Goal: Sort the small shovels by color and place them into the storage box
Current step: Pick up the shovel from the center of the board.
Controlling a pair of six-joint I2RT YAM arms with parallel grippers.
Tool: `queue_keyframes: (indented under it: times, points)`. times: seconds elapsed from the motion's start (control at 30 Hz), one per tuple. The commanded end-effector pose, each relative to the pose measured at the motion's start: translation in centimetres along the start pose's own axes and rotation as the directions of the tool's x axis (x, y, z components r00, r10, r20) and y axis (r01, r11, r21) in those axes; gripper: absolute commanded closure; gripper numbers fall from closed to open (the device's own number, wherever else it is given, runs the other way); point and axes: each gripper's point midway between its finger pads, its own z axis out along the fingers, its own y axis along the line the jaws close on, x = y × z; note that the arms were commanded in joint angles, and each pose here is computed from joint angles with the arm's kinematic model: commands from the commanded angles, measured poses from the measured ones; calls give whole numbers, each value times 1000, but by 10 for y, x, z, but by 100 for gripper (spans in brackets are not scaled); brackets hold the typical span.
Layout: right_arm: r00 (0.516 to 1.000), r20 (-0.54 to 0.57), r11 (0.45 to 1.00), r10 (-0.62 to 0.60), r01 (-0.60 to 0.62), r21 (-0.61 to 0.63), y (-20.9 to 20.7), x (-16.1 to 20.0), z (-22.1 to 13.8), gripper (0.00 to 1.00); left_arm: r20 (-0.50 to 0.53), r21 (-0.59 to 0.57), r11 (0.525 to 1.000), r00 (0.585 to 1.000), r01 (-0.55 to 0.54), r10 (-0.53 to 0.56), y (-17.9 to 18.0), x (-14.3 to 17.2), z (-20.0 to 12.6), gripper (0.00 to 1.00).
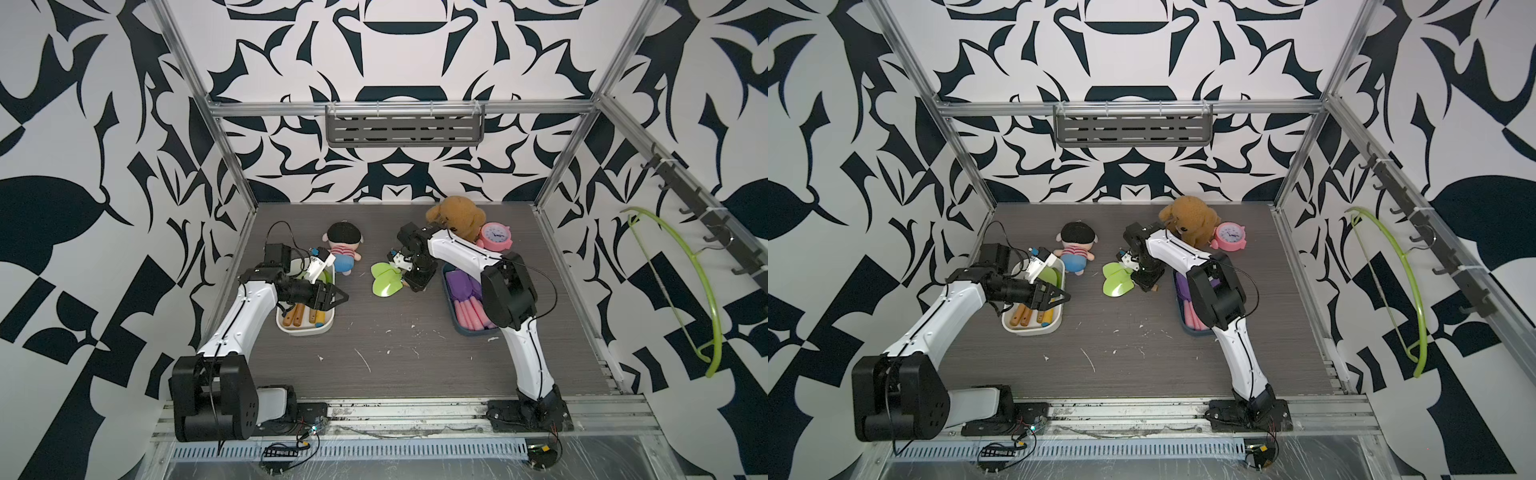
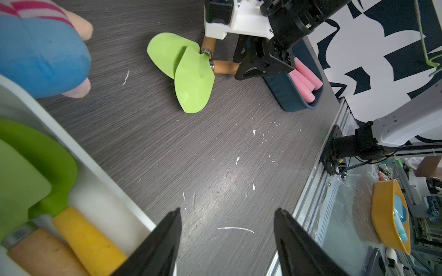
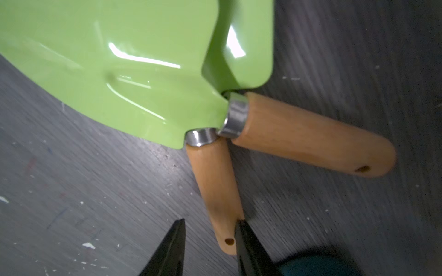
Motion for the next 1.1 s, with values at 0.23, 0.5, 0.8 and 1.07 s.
queue_keyframes:
  times: [0.23, 0.5, 0.8, 1.07]
  points:
    - [999, 1, 997, 35, -35, -63, 18, 11, -2, 65, 1, 29, 999, 1000, 18, -18, -4, 1, -1, 32]
    - [996, 63, 996, 65, -61, -59, 27, 19, -32, 87, 8, 31, 999, 1000, 11, -11, -6, 1, -2, 33]
    - [982, 129, 985, 135, -120, -121, 45, 30, -68, 100, 17, 41, 999, 1000, 6, -7, -10, 1, -3, 33]
    - [960, 37, 948, 276, -266, -174, 61, 58, -86, 100, 19, 49, 999, 1000, 11, -12, -10, 2, -2, 33]
